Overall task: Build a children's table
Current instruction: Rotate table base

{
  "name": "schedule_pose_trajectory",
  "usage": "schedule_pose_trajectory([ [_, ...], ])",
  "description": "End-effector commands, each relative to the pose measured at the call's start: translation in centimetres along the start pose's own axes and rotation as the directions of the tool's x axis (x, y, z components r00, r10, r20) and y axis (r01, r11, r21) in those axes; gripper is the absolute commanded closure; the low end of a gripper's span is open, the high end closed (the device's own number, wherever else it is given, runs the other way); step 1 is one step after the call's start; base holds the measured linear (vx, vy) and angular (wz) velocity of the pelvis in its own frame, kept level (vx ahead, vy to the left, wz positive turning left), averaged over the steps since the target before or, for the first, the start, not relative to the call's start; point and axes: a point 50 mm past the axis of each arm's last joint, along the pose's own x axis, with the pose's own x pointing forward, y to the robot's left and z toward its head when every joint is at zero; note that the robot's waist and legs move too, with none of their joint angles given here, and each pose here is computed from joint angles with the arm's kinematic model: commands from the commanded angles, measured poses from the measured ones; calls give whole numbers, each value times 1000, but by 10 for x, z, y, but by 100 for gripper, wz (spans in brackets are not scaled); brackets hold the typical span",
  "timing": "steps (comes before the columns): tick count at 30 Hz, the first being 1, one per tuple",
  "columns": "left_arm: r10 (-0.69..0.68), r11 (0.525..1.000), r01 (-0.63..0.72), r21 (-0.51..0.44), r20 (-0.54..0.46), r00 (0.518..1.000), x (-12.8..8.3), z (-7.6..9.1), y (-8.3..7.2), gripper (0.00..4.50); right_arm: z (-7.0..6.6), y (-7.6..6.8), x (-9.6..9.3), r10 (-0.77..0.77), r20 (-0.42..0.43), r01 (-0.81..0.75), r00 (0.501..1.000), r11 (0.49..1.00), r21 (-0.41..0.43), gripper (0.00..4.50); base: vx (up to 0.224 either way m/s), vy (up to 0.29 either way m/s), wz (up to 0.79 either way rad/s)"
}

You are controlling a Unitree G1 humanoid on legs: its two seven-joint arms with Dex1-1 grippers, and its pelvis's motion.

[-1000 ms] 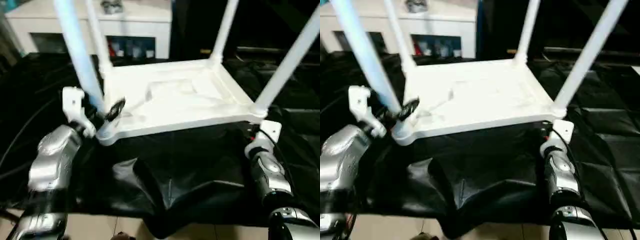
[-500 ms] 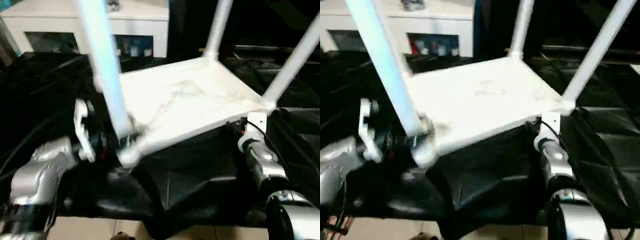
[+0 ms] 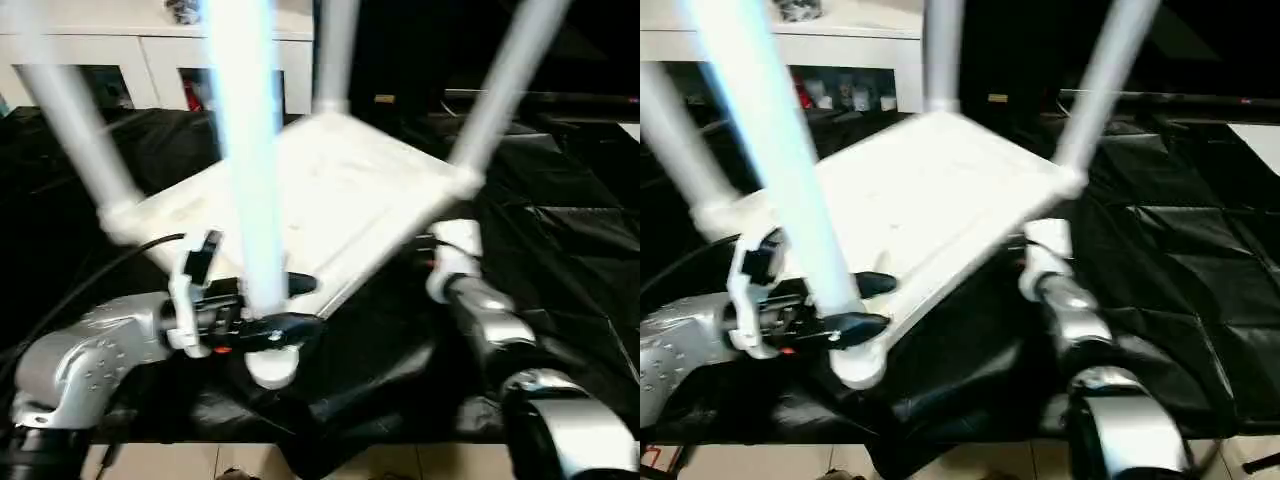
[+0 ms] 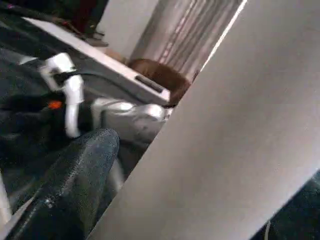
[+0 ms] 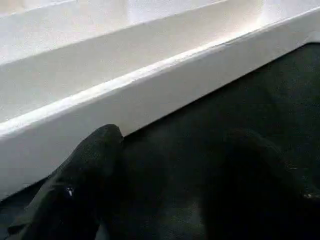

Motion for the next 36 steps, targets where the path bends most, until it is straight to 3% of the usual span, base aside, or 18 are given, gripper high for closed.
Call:
schedule_pose_trajectory([
  [1,-79,997,79,-1,-15,997,15,3,-8,3,9,18,8,110,5,-109,994,994,-25,75,0,0,0],
  [9,-183,983,183,-8,-29,983,46,7,-5,3,13,40,14,236,-4,-235,972,971,-39,75,0,0,0],
  [14,-89,995,92,38,-58,994,66,8,12,3,11,44,14,246,-16,-247,969,968,-50,75,0,0,0],
  [18,164,966,-149,210,-56,985,83,10,45,3,10,37,13,193,-10,-193,981,981,-34,75,0,0,0],
  [24,177,943,-174,284,14,984,99,17,47,3,6,30,8,233,-16,-233,972,972,-37,75,0,0,0],
  [29,189,914,-182,362,16,982,101,15,49,3,6,22,5,224,-8,-224,975,974,-36,75,0,0,0],
  [32,134,907,-86,411,-90,987,84,3,51,3,11,0,-5,240,23,-239,970,970,-47,75,0,0,0],
  [36,80,921,25,389,-252,964,62,-8,48,3,16,-12,-16,330,27,-325,944,939,-113,75,0,0,0],
])
